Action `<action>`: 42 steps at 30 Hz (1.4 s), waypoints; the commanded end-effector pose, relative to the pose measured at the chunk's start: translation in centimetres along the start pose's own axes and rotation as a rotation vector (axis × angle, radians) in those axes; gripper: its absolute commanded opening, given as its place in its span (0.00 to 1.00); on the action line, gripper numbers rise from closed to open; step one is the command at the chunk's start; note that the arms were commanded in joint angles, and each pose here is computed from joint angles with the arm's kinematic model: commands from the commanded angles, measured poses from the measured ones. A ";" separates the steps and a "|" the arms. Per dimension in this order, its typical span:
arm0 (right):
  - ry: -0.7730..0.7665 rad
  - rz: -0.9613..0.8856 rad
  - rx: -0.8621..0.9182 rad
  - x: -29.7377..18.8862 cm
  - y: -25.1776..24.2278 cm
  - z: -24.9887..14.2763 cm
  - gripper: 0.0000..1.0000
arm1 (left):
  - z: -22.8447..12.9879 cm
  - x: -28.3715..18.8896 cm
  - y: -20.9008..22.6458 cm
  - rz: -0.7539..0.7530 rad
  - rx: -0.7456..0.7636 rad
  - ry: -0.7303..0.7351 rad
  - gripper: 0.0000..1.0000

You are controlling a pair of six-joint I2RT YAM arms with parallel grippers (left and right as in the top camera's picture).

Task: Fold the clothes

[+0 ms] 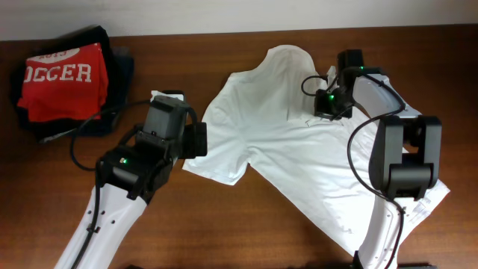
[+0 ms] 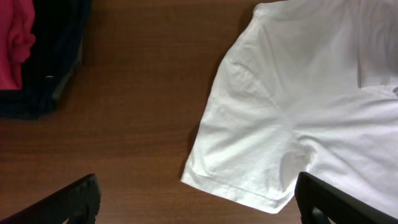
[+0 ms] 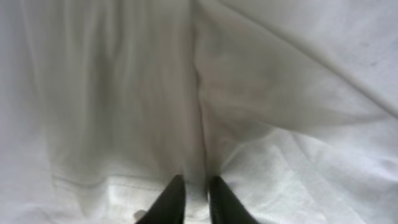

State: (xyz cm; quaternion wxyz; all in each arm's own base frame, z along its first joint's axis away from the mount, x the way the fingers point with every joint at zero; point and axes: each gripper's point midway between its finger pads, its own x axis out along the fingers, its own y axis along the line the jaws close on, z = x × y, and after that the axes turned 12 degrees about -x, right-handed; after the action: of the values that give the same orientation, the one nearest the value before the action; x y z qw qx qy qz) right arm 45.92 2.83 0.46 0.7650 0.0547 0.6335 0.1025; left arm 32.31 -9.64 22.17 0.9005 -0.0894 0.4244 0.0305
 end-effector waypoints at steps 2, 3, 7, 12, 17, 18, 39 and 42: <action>0.011 -0.034 0.019 -0.6 -0.6 0.5 0.08 | 0.0 0.2 0.3 0.015 -0.001 -0.002 0.99; 0.010 -0.034 0.018 -1.0 -0.5 0.8 0.05 | 0.0 0.2 0.3 0.015 -0.002 -0.002 0.99; -0.028 -0.007 0.009 -2.4 0.2 2.3 0.04 | 0.0 0.2 0.3 0.015 -0.001 -0.002 0.99; -0.121 -0.014 -0.010 -5.1 0.5 5.6 0.04 | 0.0 0.2 0.3 0.015 -0.002 -0.002 0.99; 0.004 -0.002 0.001 -3.2 1.2 2.1 0.04 | 0.0 0.2 0.3 0.015 -0.001 -0.002 0.99; 0.035 0.002 -0.006 -2.0 1.7 0.9 0.04 | 0.0 0.2 0.3 0.015 -0.001 -0.002 0.99; 0.018 -0.060 -0.023 -1.1 0.2 0.9 0.27 | 0.0 0.2 0.3 0.015 -0.001 -0.002 0.99; 0.011 -0.060 -0.023 -1.3 0.2 1.2 0.33 | 0.0 0.2 0.3 0.015 -0.002 -0.002 0.99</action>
State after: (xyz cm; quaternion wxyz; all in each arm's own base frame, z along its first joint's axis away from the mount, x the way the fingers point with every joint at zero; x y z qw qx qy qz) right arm 45.96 3.06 1.41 0.7572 0.0297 0.6458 0.0929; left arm 32.31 -9.64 22.17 0.9005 -0.0894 0.4244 0.0305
